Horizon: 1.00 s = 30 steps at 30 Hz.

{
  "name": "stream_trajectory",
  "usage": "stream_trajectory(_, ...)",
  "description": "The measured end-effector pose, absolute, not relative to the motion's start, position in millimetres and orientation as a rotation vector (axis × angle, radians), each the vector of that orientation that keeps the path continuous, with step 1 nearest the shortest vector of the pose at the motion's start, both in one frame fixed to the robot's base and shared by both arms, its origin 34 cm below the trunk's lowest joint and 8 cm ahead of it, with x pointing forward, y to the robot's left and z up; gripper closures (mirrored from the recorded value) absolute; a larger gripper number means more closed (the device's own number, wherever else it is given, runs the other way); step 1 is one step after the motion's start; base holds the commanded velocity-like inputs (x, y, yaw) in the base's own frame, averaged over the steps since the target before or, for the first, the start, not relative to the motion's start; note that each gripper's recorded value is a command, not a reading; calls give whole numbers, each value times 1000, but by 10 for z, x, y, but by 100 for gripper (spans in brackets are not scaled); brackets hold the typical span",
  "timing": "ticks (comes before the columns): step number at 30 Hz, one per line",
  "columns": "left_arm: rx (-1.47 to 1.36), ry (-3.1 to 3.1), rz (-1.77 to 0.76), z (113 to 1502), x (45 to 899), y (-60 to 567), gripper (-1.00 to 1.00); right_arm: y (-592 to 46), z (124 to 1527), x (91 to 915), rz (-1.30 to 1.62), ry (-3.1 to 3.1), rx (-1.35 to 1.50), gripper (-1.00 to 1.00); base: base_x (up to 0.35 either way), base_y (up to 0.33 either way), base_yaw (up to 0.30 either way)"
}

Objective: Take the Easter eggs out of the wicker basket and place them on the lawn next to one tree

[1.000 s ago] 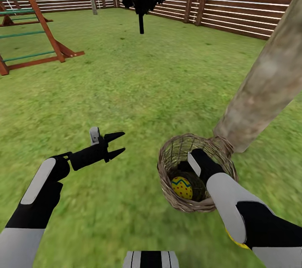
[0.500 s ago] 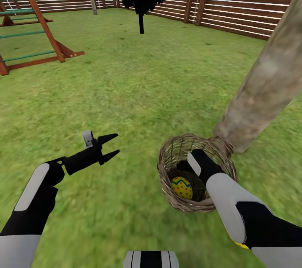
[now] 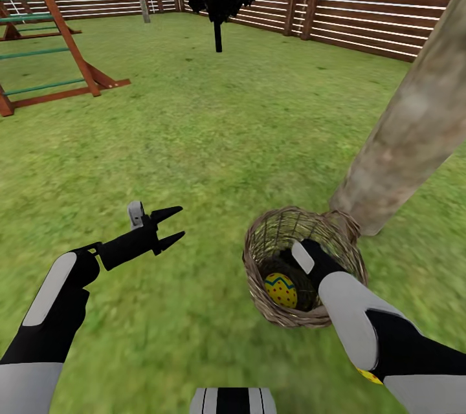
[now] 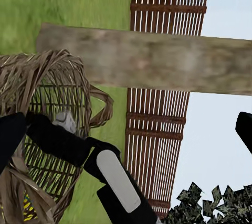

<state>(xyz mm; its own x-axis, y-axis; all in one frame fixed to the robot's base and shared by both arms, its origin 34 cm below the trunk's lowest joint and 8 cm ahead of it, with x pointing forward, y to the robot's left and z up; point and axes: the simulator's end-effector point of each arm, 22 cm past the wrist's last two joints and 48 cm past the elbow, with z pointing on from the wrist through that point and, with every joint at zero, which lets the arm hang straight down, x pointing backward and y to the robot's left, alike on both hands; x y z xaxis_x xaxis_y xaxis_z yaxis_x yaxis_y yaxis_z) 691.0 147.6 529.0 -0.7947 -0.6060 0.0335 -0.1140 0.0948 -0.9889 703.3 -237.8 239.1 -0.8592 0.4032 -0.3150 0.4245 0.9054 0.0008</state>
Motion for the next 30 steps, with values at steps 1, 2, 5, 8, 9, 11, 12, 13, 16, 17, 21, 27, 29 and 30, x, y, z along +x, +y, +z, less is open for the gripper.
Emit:
stream_trajectory(1, -707, 1996, -1746, 5290, 6910, 1476, -100, -2381, 2388, 7032, -100, 2756, 618, -100, 0, 0, 0)
stream_trajectory(2, -707, 1996, -1746, 5290, 6910, 1477, -100, -2394, 2385, 7043, -107, 2742, 627, -100, 0, 0, 0)
stream_trajectory(5, -707, 1996, -1746, 5290, 6910, 1474, -100, -2414, 2372, 7050, -117, 2719, 641, -100, 0, 0, 0)
stream_trajectory(8, -708, 1997, -1746, 5284, 6906, 1474, -100, -2474, 2336, 6985, -165, 2718, 657, -100, 0, 0, 0)
stream_trajectory(9, -709, 1997, -1746, 5282, 6906, 1474, -100, -2480, 2332, 6971, -174, 2720, 660, -100, 0, 0, 0)
stream_trajectory(11, -709, 1997, -1747, 5282, 6905, 1473, -100, -2471, 2329, 6960, -179, 2723, 660, -100, 0, 0, 0)
stream_trajectory(12, -709, 1997, -1747, 5283, 6905, 1472, -100, -2455, 2324, 6949, -179, 2727, 660, -100, 0, 0, 0)
stream_trajectory(13, -710, 1997, -1747, 5280, 6905, 1473, -100, -2421, 2296, 6903, -180, 2741, 656, -100, 0, 0, 0)
stream_trajectory(16, -710, 1997, -1747, 5281, 6905, 1472, -100, -2363, 2196, 6738, -193, 2786, 646, -100, 0, 0, 0)
stream_trajectory(17, -709, 1997, -1747, 5282, 6905, 1472, -100, -2356, 2184, 6707, -204, 2794, 645, -100, 0, 0, 0)
stream_trajectory(21, -709, 1997, -1747, 5283, 6905, 1472, -100, -2396, 2181, 6594, -296, 2814, 648, -100, 0, 0, 0)
stream_trajectory(27, -708, 1997, -1747, 5284, 6905, 1473, -100, -2369, 2190, 6555, -327, 2825, 643, -100, 0, 0, 0)
stream_trajectory(29, -709, 1996, -1747, 5285, 6905, 1472, -100, -2358, 2190, 6552, -325, 2828, 641, -100, 0, 0, 0)
stream_trajectory(30, -709, 1996, -1747, 5285, 6905, 1471, -100, -2339, 2190, 6551, -321, 2830, 639, -100, 0, 0, 0)
